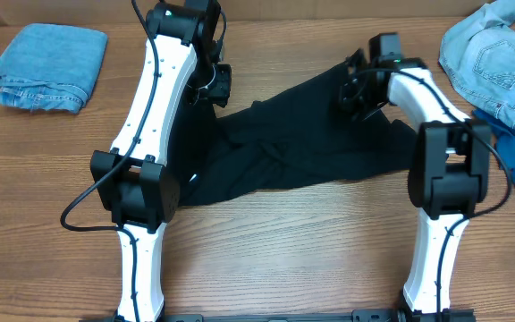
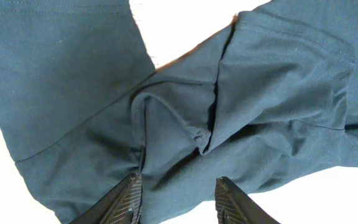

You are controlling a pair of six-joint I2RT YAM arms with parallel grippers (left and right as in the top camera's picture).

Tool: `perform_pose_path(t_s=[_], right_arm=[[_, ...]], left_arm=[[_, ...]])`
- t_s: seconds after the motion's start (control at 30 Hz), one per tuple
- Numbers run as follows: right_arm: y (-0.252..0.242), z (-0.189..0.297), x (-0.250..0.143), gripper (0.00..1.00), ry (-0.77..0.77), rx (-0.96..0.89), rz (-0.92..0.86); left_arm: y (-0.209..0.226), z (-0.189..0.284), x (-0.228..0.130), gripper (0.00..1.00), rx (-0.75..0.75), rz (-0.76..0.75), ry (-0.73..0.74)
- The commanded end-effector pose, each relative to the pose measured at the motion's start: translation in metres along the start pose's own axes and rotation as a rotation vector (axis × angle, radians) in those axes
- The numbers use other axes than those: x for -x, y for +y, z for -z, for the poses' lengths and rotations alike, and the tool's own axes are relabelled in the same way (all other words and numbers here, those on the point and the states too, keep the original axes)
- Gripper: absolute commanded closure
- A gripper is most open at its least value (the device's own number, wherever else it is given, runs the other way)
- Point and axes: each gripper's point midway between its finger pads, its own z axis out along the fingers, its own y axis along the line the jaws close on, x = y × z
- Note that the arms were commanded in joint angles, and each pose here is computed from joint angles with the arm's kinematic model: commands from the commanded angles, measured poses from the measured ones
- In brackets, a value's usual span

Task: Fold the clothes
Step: 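Reach both grippers down to grasp the shirt's top edge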

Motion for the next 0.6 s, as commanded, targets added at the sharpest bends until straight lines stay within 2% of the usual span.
perform_pose_path(t_s=[0.0, 0.17, 0.3, 0.37, 0.57], right_arm=[[0.000, -0.014, -0.005, 0.95, 0.021, 0.001, 0.006], [-0.021, -0.028, -0.005, 0.95, 0.016, -0.081, 0.002], [-0.059, -0.031, 0.010, 0.95, -0.054, -0.237, -0.007], [-0.083, -0.027, 0.020, 0.95, -0.099, -0.308, -0.042], [-0.141, 0.004, 0.048, 0.95, -0.222, -0.331, -0.156]], left_arm=[[-0.002, 0.006, 0.000, 0.56, -0.020, 0.036, -0.010], [-0.001, 0.006, -0.001, 0.56, -0.018, 0.039, -0.004], [0.000, 0.006, -0.005, 0.56, -0.014, 0.041, 0.012], [0.001, 0.006, -0.008, 0.56, -0.008, 0.043, 0.023], [0.005, 0.006, -0.010, 0.55, 0.016, 0.052, 0.028]])
